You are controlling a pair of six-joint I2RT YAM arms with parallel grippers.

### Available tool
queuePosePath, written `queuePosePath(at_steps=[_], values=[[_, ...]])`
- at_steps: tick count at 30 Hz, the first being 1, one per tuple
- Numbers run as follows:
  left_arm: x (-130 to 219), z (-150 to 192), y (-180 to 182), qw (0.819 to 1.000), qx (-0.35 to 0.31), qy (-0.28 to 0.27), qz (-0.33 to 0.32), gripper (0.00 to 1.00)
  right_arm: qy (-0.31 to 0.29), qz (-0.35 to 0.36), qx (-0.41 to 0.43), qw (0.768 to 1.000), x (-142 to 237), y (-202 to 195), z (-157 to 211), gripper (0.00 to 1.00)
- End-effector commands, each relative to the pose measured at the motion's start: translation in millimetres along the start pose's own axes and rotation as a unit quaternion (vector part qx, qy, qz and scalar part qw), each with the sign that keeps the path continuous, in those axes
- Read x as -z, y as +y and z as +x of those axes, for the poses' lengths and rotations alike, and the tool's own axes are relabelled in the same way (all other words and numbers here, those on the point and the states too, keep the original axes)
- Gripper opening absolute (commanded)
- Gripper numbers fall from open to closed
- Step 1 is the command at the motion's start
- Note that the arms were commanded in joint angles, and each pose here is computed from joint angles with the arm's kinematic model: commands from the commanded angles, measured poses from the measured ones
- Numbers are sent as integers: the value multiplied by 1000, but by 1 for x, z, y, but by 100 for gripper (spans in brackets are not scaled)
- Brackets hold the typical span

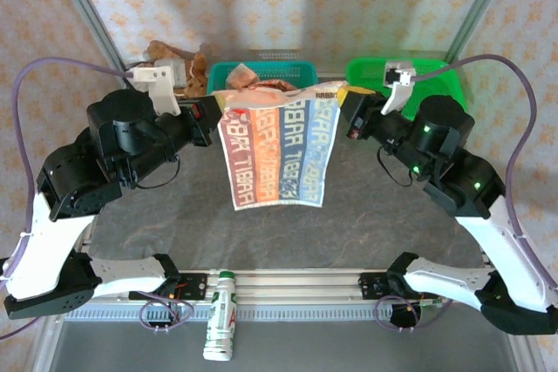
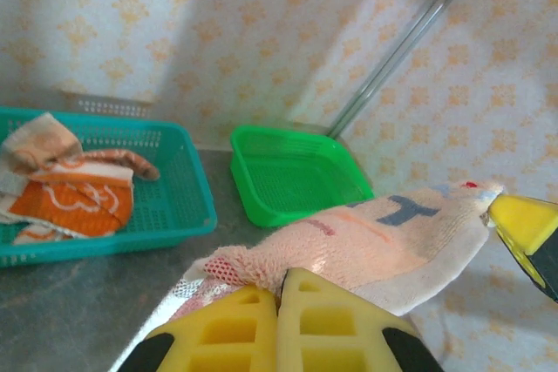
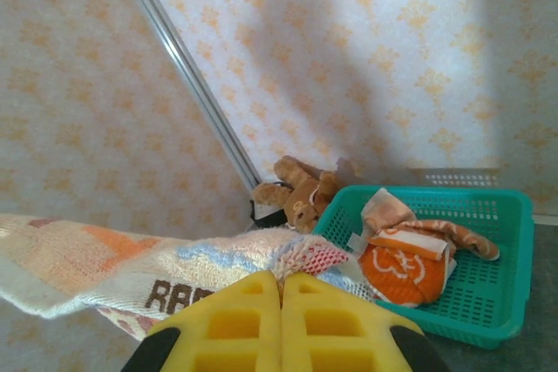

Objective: Fold and stack the towels

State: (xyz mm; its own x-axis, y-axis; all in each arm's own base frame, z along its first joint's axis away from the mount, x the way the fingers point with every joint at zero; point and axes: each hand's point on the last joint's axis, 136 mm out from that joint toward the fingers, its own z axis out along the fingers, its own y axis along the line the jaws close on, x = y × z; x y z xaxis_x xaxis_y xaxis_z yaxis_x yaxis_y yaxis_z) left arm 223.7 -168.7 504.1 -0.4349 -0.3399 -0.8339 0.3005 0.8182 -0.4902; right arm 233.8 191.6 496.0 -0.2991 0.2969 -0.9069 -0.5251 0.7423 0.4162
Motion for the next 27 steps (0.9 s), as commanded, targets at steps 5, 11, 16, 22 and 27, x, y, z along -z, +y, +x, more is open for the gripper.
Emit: queuePosePath(at_steps=[5,11,16,22,27], values=[[-15,34,25,997,26,37,-57,0,60,53,-66,995,-8,-23,40,0],[-54,49,49,990,-4,66,-127,0,96,104,-44,989,-41,-43,66,0],[-104,60,79,984,-5,90,-151,0,120,127,-49,983,-81,-73,85,0],[-160,81,124,974,-33,118,-191,0,131,134,-30,982,-121,-106,105,0],[-187,110,152,965,-39,146,-213,0,164,157,-11,974,-140,-132,137,0]])
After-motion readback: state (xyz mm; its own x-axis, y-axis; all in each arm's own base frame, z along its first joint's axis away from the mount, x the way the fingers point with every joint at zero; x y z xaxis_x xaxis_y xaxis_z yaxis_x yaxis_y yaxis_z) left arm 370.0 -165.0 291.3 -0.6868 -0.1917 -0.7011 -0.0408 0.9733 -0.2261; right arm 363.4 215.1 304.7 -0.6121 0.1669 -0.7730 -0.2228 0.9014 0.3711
